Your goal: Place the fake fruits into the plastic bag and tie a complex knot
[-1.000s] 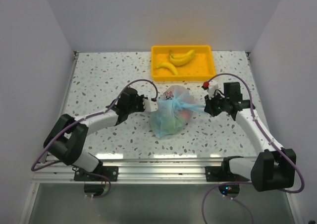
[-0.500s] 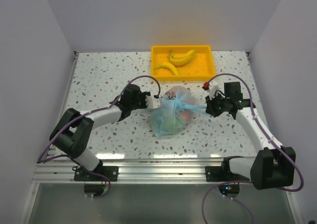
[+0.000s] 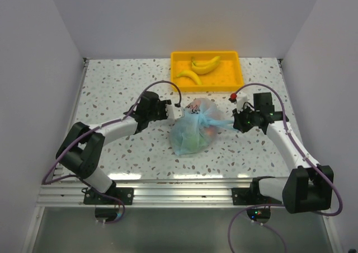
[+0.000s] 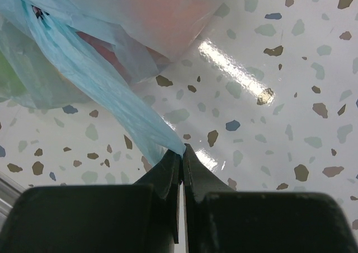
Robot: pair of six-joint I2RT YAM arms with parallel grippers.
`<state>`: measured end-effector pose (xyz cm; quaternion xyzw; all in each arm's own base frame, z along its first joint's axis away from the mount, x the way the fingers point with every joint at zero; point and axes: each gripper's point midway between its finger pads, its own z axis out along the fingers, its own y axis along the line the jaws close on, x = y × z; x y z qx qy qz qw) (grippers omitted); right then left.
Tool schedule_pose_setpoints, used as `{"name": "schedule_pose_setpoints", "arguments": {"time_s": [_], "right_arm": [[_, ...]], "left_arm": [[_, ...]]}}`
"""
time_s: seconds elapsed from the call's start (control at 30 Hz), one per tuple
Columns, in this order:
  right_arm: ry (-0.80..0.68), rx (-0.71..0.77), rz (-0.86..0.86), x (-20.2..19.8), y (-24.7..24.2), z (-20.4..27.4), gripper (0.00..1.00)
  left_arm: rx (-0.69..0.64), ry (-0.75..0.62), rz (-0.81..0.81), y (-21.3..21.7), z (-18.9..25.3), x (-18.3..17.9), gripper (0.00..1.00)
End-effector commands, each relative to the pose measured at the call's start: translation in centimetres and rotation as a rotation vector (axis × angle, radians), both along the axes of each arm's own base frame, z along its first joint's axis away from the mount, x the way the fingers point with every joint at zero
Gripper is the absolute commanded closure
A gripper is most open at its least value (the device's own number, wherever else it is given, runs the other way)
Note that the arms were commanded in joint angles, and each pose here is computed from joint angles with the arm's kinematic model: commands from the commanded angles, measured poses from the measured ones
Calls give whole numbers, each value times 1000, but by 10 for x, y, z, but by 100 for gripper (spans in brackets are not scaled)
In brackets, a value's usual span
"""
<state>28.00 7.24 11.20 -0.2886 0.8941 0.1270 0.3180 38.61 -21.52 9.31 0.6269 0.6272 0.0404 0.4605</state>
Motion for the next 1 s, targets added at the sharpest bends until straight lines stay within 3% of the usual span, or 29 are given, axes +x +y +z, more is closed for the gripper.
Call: {"name": "schedule_pose_setpoints", "arguments": {"time_s": [0.0, 0.37, 0.57, 0.67, 0.8, 0.97], "right_arm": [[-31, -12, 5, 7, -2, 13, 100], [-25, -1, 20, 5, 0, 12, 100], [-35, -13, 16, 6, -2, 12, 100], [-57, -53, -19, 12, -11, 10, 100], [-98, -131, -118, 23, -30, 8, 100], [-159, -254, -245, 34, -62, 9, 100]], "left_arm": [[-72, -26, -21, -17, 26, 7, 58], [-35, -39, -77, -36, 5, 10, 54], [35, -98, 3, -28, -14, 35, 56], [80, -123, 57, -20, -21, 48, 69], [127, -149, 89, -11, -28, 56, 100], [196, -139, 152, 22, -39, 55, 100]]}}
